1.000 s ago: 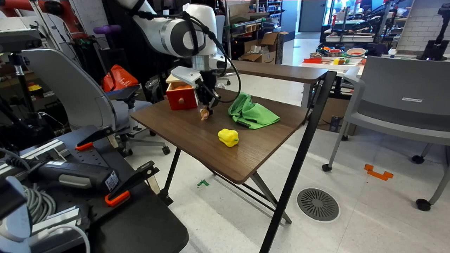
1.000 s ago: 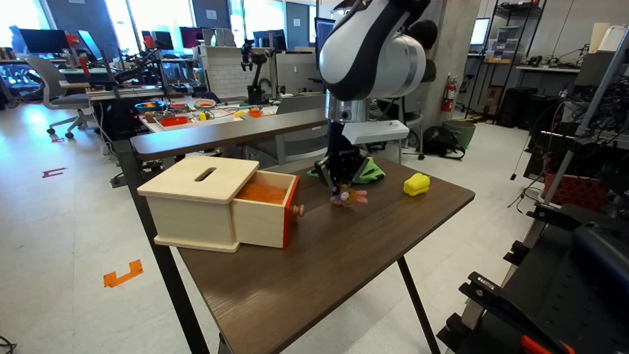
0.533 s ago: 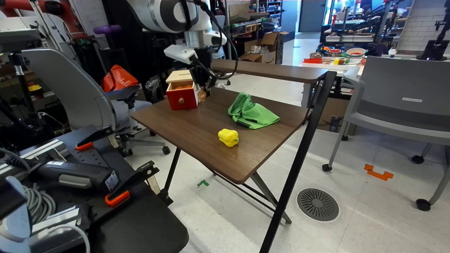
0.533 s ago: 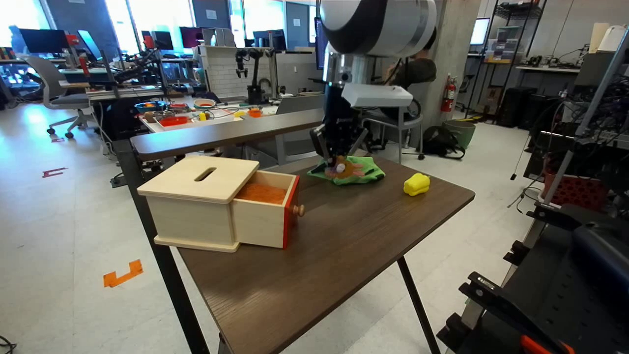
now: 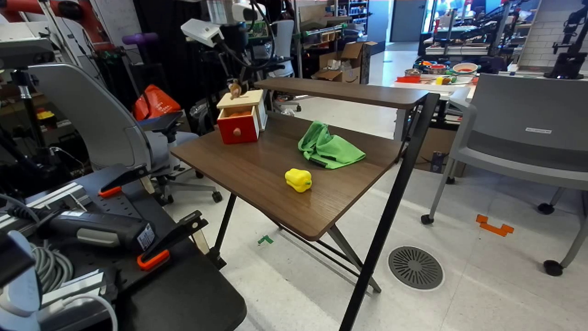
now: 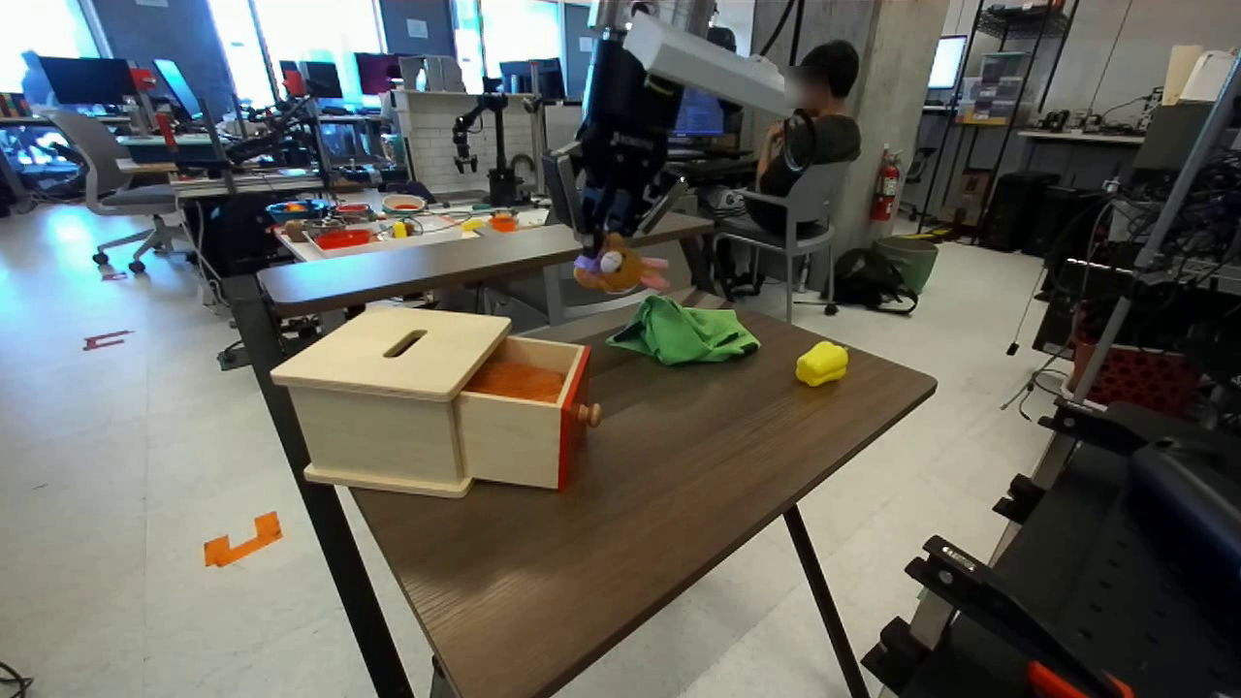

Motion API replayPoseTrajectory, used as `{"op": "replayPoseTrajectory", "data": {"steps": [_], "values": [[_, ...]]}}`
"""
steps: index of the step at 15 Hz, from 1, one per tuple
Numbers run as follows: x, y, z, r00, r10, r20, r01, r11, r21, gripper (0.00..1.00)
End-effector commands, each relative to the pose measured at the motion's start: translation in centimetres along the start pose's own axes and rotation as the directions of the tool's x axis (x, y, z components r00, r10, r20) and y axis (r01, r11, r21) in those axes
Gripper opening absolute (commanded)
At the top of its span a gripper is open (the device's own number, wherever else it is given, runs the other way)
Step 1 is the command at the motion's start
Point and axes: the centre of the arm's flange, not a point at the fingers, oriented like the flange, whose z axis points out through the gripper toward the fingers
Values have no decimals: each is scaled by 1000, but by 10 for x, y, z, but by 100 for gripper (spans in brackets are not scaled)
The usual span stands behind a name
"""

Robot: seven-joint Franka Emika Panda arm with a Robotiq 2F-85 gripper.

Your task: Put the doll in the drawer

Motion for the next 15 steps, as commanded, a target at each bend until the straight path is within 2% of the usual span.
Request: {"op": "replayPoseTrajectory", "data": {"steps": [1,6,14,15], "values": [[-17,-29,21,999,32,23,-33,999,23,4],[-23,-48,59,990,131,60,-132,991,9,4],[-6,-38,78,961,276,-2,-276,961,10,4],[-4,-38,80,959,284,-4,-284,959,9,28]]}}
